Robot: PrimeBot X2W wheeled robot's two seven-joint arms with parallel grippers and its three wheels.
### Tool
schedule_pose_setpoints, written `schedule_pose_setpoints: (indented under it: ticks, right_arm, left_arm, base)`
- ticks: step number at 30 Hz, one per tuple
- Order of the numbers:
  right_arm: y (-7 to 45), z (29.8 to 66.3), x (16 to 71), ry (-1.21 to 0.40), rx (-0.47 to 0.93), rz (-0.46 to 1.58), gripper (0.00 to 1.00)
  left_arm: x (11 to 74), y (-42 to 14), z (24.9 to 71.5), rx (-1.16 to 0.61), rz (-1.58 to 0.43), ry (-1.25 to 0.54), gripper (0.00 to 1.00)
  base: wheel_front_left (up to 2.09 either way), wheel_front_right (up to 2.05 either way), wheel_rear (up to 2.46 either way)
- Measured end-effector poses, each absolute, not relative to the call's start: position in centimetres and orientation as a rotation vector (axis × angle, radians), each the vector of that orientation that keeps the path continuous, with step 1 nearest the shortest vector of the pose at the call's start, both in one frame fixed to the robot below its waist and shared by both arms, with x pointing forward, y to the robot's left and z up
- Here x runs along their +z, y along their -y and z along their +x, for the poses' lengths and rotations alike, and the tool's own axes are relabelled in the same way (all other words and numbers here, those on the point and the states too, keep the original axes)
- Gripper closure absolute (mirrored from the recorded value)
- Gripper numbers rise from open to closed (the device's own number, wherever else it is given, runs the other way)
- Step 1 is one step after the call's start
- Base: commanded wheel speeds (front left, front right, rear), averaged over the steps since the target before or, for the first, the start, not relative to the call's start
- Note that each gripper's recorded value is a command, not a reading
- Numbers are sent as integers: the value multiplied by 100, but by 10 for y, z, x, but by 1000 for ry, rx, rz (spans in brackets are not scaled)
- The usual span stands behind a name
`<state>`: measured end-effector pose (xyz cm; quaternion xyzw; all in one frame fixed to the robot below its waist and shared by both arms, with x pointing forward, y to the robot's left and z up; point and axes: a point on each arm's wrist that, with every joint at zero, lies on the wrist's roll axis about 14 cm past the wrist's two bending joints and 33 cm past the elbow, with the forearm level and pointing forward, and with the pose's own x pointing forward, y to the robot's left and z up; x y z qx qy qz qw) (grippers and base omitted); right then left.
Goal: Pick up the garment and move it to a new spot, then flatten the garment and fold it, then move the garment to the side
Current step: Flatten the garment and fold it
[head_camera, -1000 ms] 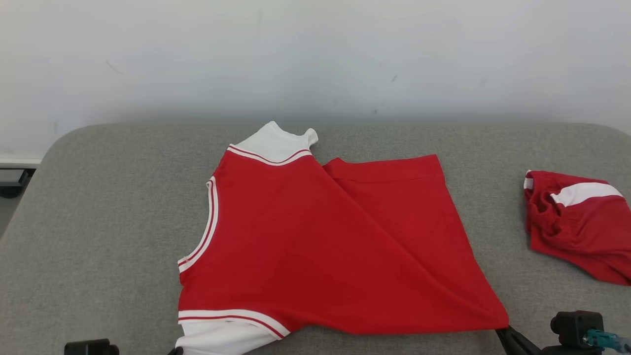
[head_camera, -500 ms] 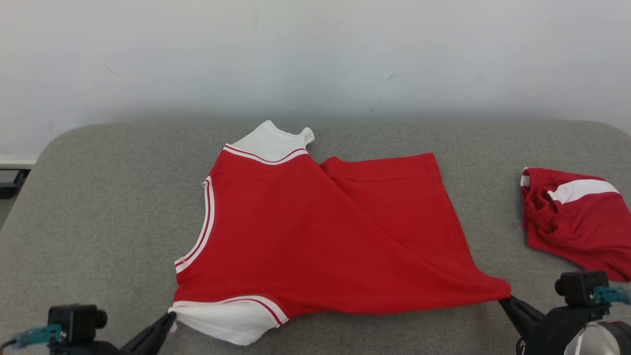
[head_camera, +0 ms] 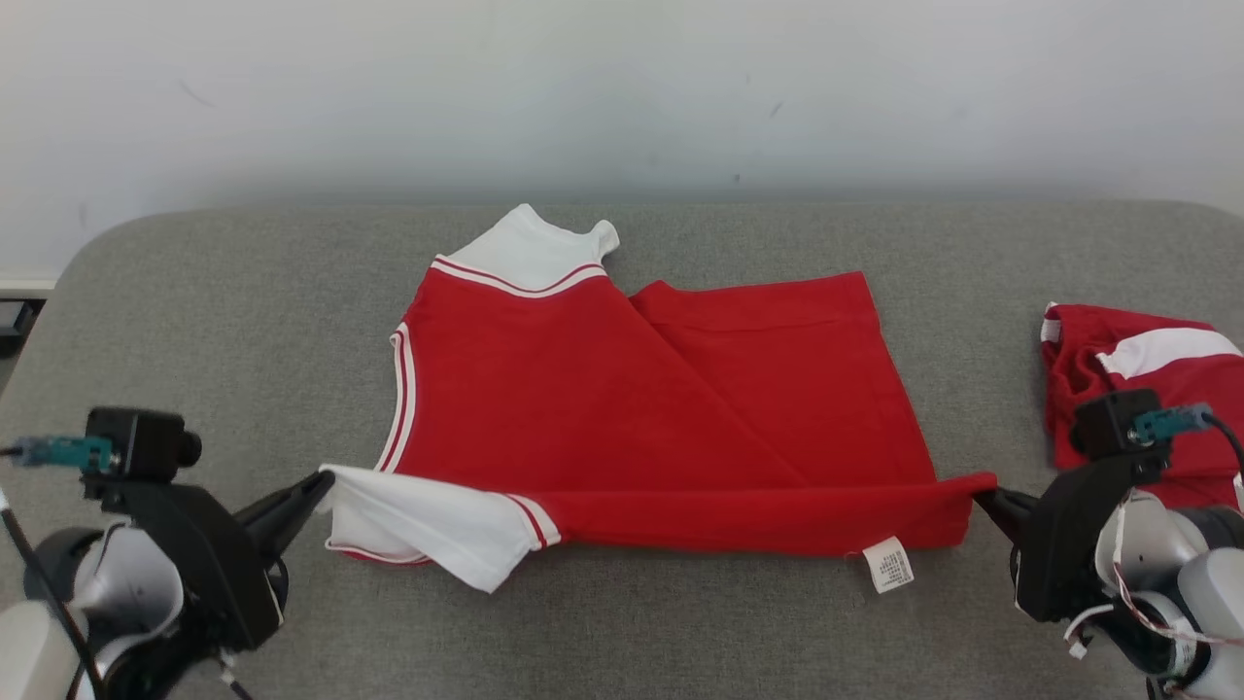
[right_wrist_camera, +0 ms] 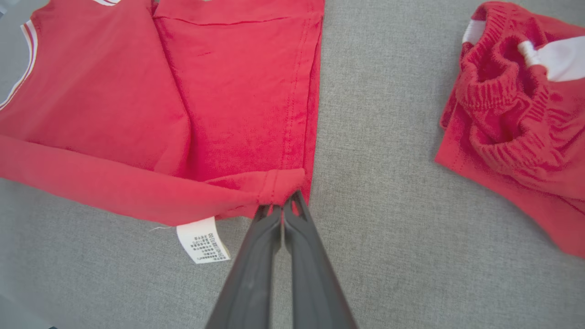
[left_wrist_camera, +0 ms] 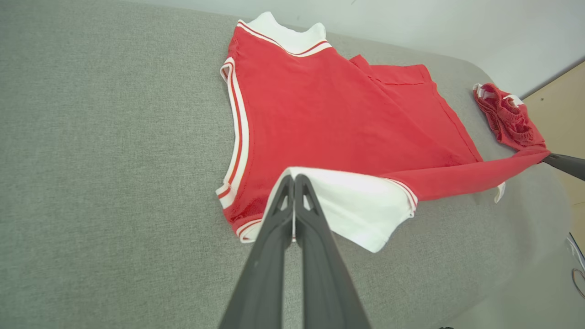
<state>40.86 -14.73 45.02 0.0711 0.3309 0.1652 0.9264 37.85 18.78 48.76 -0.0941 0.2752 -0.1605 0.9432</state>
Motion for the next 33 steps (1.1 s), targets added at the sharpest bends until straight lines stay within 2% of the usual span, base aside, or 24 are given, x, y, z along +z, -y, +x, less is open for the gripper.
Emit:
schedule_pose_setpoints:
  ticks: [14,24,33]
  right_arm:
    - [120,459,451,-808,380,136,100]
    - [118,496,449,-845,350,127,100]
    - [107,507,427,-876,353,122,100]
  left_arm:
    - [481,-194,433,-313,-195,-726,100]
    - [464,-192,462,-296,-192,-839,100]
    - [446,-192,473,-287,-166,-899,100]
  base:
    - [0,0,0]
    - [0,0,0]
    - [0,0,0]
